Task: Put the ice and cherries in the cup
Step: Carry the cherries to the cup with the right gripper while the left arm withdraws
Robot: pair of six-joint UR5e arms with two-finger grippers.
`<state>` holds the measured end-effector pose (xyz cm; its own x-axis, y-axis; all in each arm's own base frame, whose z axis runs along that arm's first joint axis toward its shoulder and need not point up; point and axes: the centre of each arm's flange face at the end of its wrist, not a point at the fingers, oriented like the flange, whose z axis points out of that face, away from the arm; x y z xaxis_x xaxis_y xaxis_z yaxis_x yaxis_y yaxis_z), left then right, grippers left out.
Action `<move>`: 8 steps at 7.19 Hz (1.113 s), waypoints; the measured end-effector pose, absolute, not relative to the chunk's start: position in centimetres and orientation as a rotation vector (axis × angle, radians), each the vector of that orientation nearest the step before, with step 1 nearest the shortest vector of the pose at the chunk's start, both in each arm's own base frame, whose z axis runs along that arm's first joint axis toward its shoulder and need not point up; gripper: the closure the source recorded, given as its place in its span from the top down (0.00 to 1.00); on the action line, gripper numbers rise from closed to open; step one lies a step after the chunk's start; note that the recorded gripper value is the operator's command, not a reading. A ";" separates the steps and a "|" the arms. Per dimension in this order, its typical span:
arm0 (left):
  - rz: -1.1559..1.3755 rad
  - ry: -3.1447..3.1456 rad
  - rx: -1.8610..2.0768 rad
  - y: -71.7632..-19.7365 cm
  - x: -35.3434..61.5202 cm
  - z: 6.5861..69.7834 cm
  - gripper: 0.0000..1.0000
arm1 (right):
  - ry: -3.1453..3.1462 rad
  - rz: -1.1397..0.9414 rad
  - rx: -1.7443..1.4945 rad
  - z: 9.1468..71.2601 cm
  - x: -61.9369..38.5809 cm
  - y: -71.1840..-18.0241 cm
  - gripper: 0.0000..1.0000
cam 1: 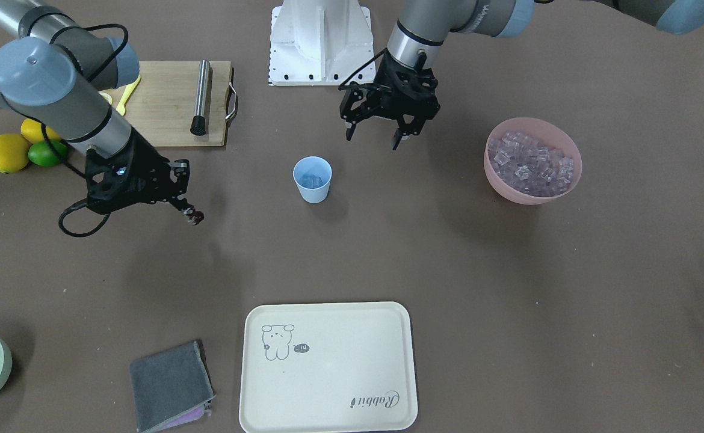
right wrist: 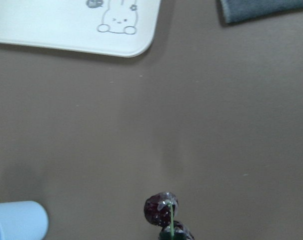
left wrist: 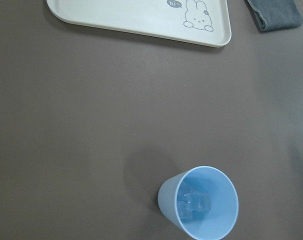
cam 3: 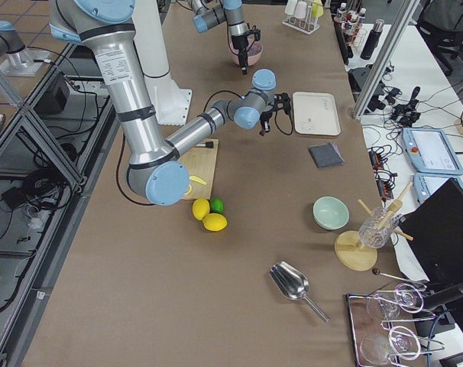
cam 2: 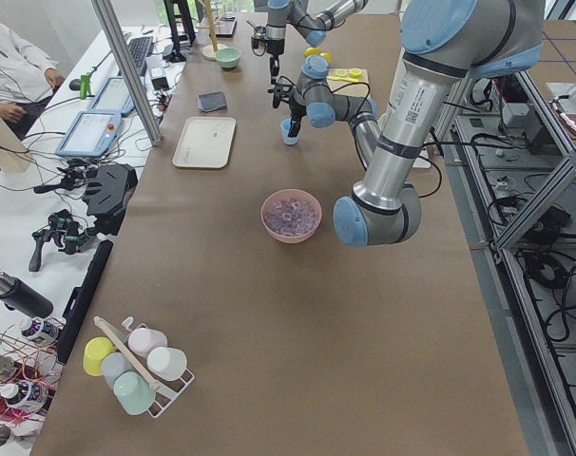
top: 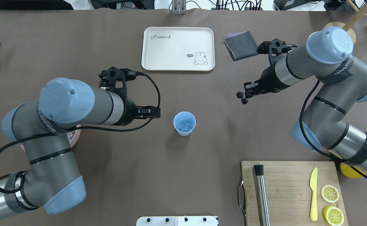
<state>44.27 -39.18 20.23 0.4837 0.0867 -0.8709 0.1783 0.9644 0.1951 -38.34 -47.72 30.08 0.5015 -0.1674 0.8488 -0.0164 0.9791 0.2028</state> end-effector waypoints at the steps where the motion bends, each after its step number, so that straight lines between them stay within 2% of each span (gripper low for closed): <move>1: -0.016 1.041 0.270 -40.3 42.0 22.7 0.94 | -1.053 -0.045 0.186 26.3 -41.3 -45.3 0.00; 4: 0.050 0.998 0.259 -42.2 38.0 26.8 0.96 | -1.024 -0.004 0.204 17.5 -46.7 -39.1 0.00; 8: 0.046 0.994 0.244 -42.6 37.7 27.4 0.96 | -1.000 -0.022 0.231 16.7 -49.8 -36.7 0.00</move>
